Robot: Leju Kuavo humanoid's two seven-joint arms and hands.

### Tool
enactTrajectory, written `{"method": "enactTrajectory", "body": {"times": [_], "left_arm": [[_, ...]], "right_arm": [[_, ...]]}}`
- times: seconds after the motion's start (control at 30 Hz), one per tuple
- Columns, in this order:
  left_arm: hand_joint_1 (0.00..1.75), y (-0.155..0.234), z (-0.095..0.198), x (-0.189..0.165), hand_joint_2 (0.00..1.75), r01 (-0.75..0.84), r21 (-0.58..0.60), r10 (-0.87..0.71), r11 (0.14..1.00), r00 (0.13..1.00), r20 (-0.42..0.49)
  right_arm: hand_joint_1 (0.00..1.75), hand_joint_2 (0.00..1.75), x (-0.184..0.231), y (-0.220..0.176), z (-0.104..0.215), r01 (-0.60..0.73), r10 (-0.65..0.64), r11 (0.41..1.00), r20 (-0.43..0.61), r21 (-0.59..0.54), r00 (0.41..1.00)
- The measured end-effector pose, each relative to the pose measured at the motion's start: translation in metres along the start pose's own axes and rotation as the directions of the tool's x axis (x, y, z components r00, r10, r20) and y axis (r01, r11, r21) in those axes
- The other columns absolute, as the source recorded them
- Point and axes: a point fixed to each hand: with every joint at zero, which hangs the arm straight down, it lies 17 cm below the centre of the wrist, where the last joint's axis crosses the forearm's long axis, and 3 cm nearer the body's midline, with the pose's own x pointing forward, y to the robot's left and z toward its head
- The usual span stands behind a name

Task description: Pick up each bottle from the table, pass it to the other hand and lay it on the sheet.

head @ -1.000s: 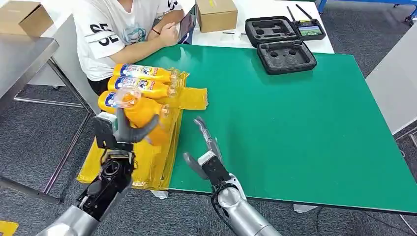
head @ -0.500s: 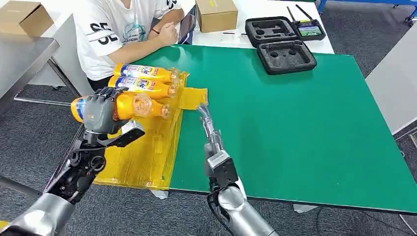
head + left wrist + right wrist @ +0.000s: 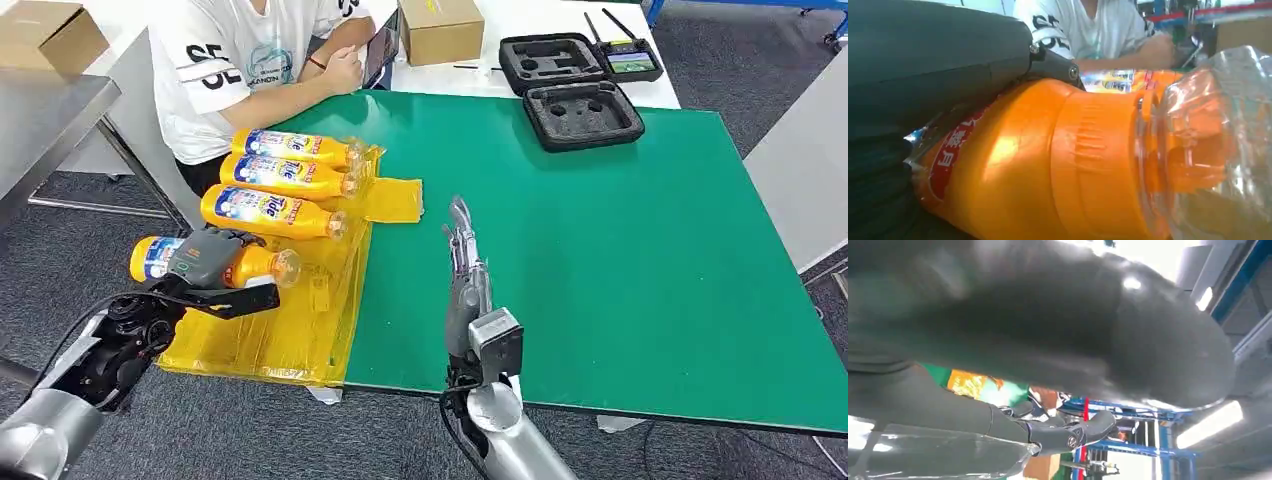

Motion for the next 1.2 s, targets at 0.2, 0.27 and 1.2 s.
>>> {"method": "enactTrajectory", "body": {"times": [0.2, 0.27, 1.2], "left_arm": [[1.75, -0.027, 0.0, 0.0, 1.75, -0.016, -0.153, 0.018, 0.988, 1.0, 0.016], [1.75, -0.031, 0.001, 0.002, 1.75, -0.034, -0.174, 0.039, 0.984, 0.999, 0.026], [1.75, -0.063, -0.028, 0.04, 1.75, 0.118, -0.309, -0.093, 0.944, 0.991, 0.093]], "right_arm": [[0.0, 0.0, 0.008, -0.003, -0.004, -0.012, 0.013, 1.0, 0.024, -0.013, 1.0], [0.0, 0.0, 0.008, -0.003, -0.004, -0.012, 0.012, 1.0, 0.024, -0.014, 1.0], [0.0, 0.0, 0.0, 0.02, -0.007, 0.044, -0.044, 0.997, 0.002, 0.066, 0.999]]}}
